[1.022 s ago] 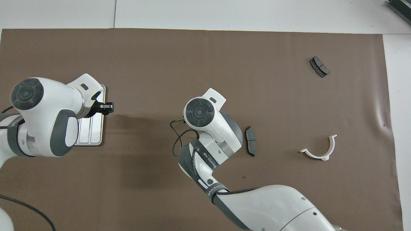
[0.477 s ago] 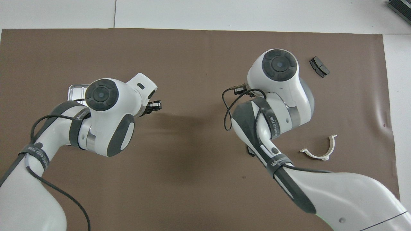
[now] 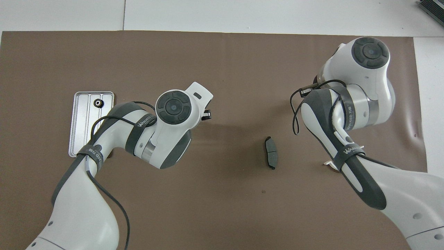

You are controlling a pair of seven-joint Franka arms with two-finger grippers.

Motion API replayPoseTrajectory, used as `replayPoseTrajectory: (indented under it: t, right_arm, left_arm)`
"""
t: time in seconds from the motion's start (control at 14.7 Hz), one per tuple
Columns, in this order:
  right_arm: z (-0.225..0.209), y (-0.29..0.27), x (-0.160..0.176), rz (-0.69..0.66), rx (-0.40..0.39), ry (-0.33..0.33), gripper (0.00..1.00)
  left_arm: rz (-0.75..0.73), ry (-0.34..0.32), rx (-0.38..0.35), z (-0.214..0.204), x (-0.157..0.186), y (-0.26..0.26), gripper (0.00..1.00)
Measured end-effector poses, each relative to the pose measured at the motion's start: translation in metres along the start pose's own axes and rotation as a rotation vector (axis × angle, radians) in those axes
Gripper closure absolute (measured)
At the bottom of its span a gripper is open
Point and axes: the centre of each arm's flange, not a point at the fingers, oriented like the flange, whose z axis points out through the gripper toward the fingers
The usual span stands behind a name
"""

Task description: Place bearing gear from tray to pile

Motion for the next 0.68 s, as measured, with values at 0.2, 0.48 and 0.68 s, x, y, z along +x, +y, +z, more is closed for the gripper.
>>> replayPoseTrajectory:
  t: [0.2,0.48,0.68]
  right_arm:
    - [0.025,0.010,0.004,0.032,0.012,0.054,0.79]
    - [0.064,0.011,0.006,0.036,0.005,0.061,0.79]
    - [0.075,0.009,0.002,0.034,0.006,0.057,0.79]
  left_arm:
    - [0.024,-0.006,0.003,0.008,-0.010,0.015,0.65]
    - [0.036,-0.006,0.000,0.014,-0.016,0.019,0.58]
    - [0.033,-0.005,0.000,0.014,-0.015,0.019,0.35]
